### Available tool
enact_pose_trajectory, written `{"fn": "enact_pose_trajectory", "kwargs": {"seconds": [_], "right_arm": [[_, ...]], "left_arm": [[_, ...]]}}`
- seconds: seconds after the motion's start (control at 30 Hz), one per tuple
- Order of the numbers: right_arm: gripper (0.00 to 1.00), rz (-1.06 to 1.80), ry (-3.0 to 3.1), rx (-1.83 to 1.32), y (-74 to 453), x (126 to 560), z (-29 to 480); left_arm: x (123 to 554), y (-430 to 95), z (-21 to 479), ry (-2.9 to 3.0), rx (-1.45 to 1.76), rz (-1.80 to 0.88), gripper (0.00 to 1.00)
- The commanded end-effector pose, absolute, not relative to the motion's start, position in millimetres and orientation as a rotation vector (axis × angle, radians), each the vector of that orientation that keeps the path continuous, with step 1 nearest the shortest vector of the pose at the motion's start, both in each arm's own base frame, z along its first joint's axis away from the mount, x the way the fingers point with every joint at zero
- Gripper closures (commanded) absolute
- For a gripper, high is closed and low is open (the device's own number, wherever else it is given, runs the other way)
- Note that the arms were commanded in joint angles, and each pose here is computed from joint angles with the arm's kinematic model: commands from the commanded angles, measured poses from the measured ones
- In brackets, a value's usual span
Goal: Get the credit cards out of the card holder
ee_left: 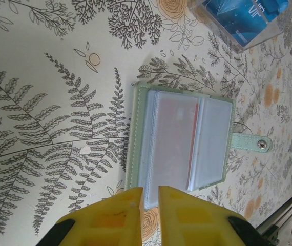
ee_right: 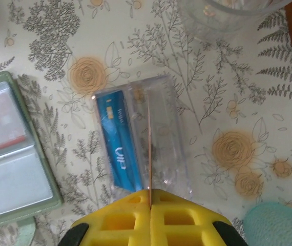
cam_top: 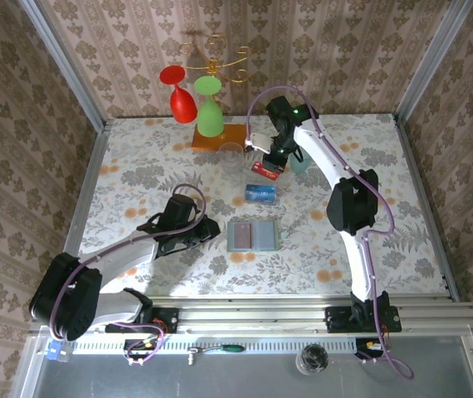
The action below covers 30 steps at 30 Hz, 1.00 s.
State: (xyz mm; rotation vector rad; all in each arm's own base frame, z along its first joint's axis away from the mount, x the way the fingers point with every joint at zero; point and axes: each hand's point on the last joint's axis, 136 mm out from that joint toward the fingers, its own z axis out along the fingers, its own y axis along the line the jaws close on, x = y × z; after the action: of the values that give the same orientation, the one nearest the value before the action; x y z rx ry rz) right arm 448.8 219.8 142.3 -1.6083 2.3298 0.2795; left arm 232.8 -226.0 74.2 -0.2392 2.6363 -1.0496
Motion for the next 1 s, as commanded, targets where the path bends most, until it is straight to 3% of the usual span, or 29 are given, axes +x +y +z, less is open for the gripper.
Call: {"fn": "enact_pose_trajectory", "kwargs": {"seconds": [0.0, 0.77, 0.97], "right_arm": [[1.0, 0.345, 2.358, -1.669, 216, 442, 138], [1.0, 0.43, 2.367, -1.778, 230, 444, 92], [0.86, 0.353, 2.357, -1.784, 231, 452, 88]], "left_arm": [[231, -218, 72, 2.654, -0.252, -1.018, 0.84], [231, -195, 70, 2.678, -0.317, -0.989, 0.84], [233, -194, 71, 2.677, -0.321, -0.997, 0.84]]}}
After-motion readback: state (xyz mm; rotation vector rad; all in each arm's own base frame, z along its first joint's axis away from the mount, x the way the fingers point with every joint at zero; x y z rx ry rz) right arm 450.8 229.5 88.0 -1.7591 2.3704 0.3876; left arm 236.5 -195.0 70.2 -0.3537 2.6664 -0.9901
